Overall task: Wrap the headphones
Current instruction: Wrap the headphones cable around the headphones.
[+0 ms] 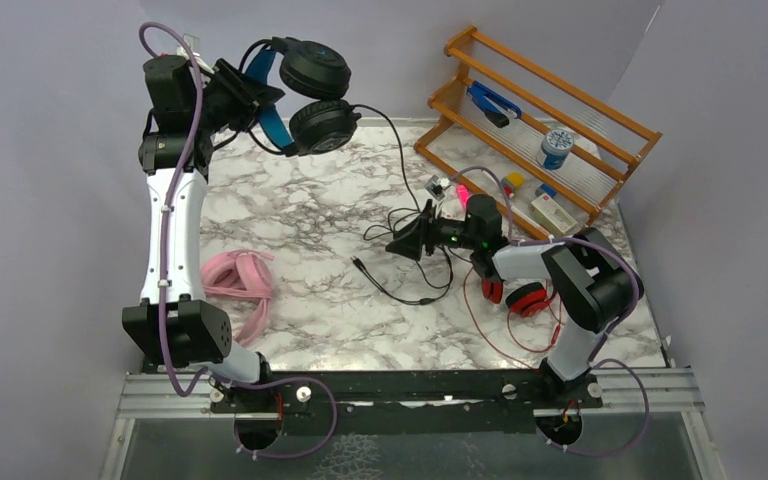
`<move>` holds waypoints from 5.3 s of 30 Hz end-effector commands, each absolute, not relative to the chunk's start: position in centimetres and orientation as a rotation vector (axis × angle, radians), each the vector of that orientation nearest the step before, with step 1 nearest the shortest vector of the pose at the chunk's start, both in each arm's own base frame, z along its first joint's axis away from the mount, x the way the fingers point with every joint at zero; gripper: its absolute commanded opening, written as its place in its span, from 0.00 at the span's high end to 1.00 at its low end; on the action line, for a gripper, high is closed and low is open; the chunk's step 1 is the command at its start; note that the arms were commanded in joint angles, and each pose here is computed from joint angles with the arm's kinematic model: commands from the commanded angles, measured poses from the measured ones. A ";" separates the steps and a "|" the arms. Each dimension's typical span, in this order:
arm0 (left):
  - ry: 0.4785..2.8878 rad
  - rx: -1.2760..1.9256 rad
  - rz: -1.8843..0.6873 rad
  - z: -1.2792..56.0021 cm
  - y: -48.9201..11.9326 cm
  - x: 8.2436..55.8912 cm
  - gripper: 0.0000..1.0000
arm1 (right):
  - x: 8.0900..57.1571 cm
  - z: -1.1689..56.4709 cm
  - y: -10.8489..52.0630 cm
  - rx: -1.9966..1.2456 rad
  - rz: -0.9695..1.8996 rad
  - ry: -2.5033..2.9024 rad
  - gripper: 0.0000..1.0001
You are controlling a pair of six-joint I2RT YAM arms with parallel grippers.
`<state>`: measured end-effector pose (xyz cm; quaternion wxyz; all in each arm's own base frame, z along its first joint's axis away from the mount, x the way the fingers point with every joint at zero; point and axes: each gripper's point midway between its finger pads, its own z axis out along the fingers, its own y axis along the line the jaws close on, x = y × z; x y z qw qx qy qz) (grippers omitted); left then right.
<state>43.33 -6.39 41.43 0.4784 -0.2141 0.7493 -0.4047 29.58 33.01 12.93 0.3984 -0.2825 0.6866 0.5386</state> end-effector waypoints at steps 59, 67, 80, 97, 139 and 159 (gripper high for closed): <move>2.266 -0.189 0.223 14.7 -15.7 28.1 1.00 | 41.0 37.0 28.2 -0.709 0.899 1.875 1.00; 2.210 -0.440 0.202 17.7 -14.6 33.4 1.00 | 36.1 37.4 30.0 -0.762 1.001 1.908 1.00; 2.025 -0.770 0.101 23.1 -12.6 41.8 1.00 | 26.4 37.4 35.0 -0.752 1.282 2.014 1.00; 1.924 -0.878 -0.619 33.0 -14.9 46.5 1.00 | 26.7 31.9 34.2 -0.473 1.101 2.038 0.96; 1.763 -0.744 -0.953 43.7 -15.5 40.0 1.00 | 25.7 24.0 38.4 -0.746 1.339 1.497 0.12; 1.780 -0.714 -0.991 44.2 -16.0 39.0 1.00 | 34.4 28.4 40.0 -0.613 1.005 1.315 0.06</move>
